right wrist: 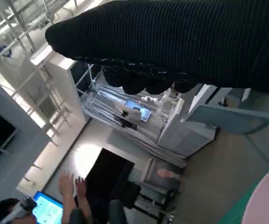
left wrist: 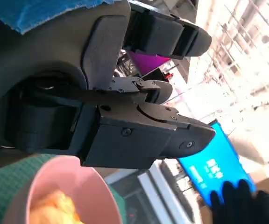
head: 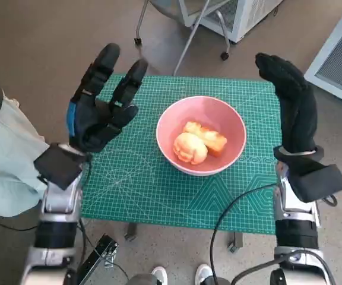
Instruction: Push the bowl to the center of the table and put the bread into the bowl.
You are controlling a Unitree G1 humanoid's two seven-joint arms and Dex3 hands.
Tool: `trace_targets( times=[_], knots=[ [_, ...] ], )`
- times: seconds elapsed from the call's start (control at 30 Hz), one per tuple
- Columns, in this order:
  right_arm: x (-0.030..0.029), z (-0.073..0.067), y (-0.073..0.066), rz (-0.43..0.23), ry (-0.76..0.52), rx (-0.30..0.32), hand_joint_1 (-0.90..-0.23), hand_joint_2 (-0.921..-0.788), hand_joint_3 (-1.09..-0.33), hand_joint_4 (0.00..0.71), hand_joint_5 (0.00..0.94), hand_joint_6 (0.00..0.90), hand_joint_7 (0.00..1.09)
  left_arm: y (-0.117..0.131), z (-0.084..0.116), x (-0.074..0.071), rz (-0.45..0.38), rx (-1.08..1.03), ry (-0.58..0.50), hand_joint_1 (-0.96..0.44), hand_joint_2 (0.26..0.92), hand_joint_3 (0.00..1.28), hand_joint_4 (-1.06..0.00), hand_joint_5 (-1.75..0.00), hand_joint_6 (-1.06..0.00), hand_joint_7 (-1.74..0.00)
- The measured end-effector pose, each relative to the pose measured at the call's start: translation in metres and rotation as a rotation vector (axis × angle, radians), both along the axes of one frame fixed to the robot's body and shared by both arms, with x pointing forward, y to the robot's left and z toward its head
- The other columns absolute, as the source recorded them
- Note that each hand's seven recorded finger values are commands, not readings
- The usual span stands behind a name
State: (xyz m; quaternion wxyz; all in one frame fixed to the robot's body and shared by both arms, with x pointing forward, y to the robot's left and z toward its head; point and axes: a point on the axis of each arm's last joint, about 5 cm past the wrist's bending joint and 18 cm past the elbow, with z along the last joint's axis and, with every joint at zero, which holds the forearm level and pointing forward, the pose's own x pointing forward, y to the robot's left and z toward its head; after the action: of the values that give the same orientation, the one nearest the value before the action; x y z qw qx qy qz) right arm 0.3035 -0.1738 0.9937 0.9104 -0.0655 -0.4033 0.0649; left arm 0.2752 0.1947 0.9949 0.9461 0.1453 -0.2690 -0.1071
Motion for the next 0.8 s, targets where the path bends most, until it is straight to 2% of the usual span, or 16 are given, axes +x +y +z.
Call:
trace_targets(
  times=[0.27,0.8],
  knots=[
    [0.0001,-0.0002,0.0008,-0.002,0.001,-0.002,-0.601,-0.921,-0.709,0.33,0.042,0.027,0.81,0.0002,0.0014,-0.0061,-0.002,0.002,-0.016,0.0,0.909,0.03,-0.47,-0.05,-0.54,-0.04],
    [0.0005,-0.0029,-0.0002,-0.005,0.012,-0.002,-0.607,-0.921,-0.703,0.331,0.04,0.03,0.81,-0.0046,-0.0021,-0.0066,0.037,-0.049,-0.052,-0.02,0.917,0.02,-0.46,-0.06,-0.52,-0.08]
  ],
)
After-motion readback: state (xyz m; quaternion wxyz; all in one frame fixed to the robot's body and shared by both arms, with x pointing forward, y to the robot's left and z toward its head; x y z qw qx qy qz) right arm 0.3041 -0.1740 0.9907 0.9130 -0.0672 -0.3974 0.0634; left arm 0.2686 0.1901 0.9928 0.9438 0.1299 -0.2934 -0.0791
